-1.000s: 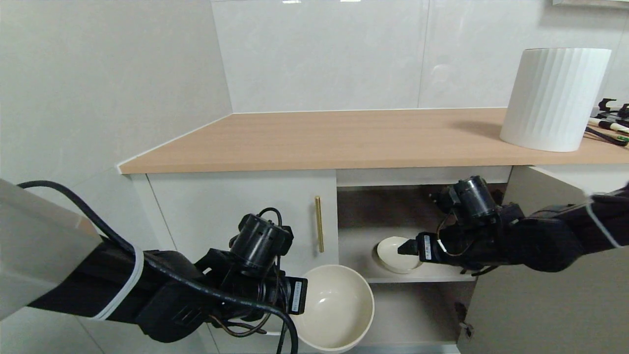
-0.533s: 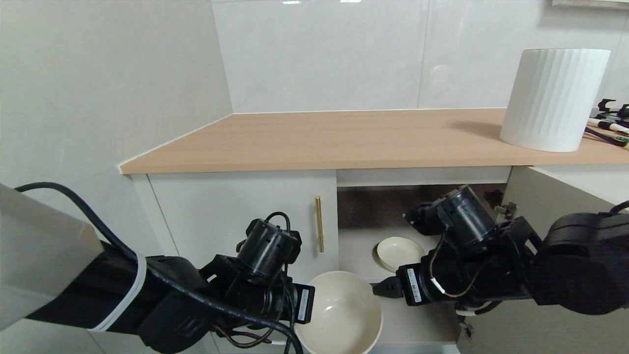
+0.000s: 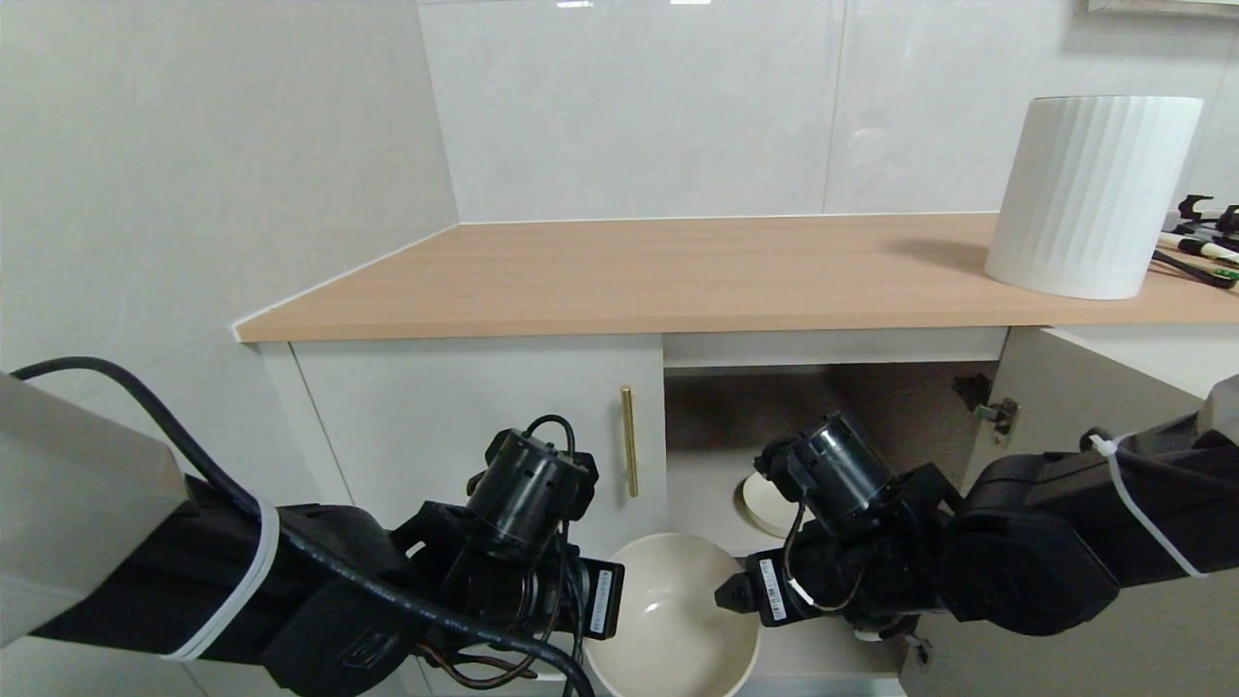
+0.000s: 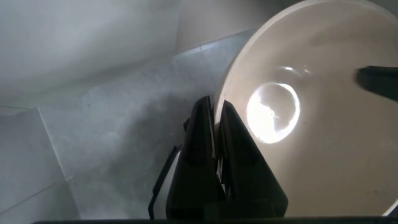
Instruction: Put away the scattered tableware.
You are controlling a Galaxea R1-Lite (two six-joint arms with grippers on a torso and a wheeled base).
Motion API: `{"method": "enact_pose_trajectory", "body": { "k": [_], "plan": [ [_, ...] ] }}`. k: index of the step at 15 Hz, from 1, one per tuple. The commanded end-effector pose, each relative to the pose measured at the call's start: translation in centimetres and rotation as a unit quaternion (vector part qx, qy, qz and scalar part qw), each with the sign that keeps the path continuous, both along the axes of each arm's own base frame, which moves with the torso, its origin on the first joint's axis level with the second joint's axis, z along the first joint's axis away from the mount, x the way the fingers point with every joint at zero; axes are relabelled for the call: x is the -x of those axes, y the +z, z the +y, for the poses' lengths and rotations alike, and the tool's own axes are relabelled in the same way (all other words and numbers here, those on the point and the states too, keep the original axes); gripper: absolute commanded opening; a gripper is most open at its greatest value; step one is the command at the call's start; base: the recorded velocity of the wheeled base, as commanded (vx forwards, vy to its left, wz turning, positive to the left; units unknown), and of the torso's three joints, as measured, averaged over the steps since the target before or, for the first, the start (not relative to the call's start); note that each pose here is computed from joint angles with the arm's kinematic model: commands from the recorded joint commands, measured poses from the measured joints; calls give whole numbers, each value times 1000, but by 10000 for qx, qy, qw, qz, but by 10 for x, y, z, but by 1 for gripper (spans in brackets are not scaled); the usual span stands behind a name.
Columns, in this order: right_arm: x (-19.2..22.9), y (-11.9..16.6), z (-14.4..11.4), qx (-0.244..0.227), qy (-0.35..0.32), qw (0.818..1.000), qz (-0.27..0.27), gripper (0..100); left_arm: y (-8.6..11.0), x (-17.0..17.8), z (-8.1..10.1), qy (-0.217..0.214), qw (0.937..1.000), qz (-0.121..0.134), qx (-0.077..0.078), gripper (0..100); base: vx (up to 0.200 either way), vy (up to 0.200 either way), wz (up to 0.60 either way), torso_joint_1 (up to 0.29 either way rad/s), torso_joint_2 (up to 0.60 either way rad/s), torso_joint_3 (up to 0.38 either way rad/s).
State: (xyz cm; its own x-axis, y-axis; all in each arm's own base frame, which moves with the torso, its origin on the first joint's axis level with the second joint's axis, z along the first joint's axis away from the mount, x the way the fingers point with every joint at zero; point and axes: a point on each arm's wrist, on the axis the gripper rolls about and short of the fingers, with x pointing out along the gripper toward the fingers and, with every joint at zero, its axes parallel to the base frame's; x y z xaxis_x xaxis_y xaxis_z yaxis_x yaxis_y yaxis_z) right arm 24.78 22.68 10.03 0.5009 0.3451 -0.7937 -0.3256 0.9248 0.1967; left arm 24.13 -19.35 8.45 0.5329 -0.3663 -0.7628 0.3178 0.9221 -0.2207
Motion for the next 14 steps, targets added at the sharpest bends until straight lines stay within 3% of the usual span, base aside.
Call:
{"method": "enact_pose_trajectory", "body": {
  "k": [1,13,14],
  "plan": [
    [-1,-6,1,64,1,10000,66,0,-1,0,0,-1,10000,12,-2,0,0,0,0,0,0,0],
    [3,-7,3,73,47,9999,86,0,-4,-1,-1,5,10000,56,-32,0,0,0,0,0,0,0],
    [3,-7,4,79,47,9999,92,0,-4,-1,-1,5,10000,56,-32,100,0,0,0,0,0,0]
  ]
}}
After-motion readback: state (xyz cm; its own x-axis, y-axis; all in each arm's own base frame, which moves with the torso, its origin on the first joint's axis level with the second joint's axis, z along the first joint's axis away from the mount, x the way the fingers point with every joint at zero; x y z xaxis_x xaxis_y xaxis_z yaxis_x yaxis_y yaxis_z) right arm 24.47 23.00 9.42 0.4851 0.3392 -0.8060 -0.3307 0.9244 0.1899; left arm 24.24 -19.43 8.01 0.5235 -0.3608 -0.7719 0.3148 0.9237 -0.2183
